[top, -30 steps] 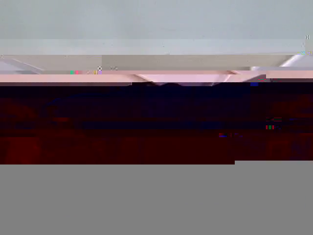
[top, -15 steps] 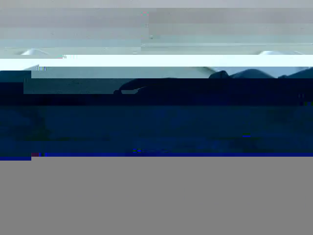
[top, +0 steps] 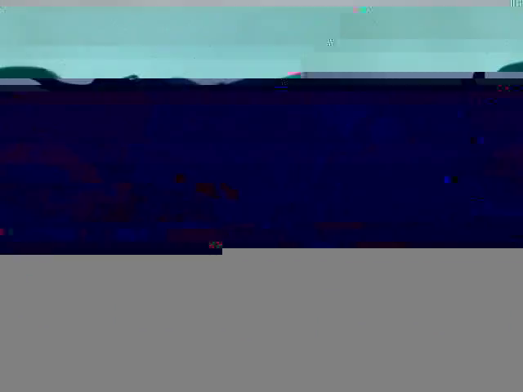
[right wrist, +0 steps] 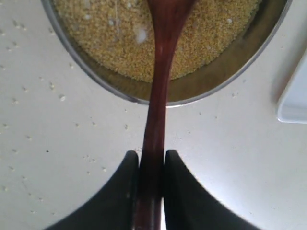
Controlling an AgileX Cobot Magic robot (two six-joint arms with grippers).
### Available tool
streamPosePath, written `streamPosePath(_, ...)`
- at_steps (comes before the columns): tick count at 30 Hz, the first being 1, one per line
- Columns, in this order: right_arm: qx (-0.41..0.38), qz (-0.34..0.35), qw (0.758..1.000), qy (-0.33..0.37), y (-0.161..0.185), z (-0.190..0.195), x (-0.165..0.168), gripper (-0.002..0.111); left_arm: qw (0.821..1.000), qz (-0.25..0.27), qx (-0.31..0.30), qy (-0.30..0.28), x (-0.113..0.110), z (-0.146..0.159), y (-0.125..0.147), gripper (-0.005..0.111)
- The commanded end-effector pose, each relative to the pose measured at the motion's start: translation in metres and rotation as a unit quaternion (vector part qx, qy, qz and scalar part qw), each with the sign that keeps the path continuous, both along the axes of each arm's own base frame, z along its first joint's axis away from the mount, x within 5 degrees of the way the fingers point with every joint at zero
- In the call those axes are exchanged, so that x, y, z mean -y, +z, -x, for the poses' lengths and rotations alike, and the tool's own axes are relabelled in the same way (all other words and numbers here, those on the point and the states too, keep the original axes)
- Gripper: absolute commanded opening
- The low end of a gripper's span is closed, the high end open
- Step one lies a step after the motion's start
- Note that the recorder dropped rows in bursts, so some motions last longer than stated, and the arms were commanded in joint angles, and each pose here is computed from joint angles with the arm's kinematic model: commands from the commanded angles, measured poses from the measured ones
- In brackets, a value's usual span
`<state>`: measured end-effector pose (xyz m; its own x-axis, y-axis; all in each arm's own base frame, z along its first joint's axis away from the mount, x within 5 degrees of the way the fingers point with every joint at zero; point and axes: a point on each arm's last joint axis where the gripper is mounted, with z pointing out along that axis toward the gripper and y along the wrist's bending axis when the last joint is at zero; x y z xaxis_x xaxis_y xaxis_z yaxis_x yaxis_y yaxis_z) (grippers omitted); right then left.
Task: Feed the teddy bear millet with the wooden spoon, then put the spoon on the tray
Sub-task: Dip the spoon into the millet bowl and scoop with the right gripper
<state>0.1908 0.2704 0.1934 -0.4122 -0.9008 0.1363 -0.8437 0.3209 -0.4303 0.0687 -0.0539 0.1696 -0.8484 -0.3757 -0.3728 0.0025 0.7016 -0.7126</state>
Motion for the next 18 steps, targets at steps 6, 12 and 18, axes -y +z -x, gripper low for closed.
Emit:
streamPosePath(6,-0.039,-0.076,0.996,-0.037,0.013,-0.006,0.006,0.003,1.0,0.006,0.009,0.008,0.0,-0.001,0.001,0.005)
streamPosePath(12,-0.067,-0.119,0.988,-0.066,0.013,-0.011,0.008,0.003,1.0,0.004,0.011,0.013,-0.001,-0.002,0.001,0.005)
streamPosePath(18,-0.071,-0.141,0.984,-0.086,0.021,-0.018,0.016,0.003,1.0,0.004,0.011,0.013,-0.001,-0.002,0.001,0.005)
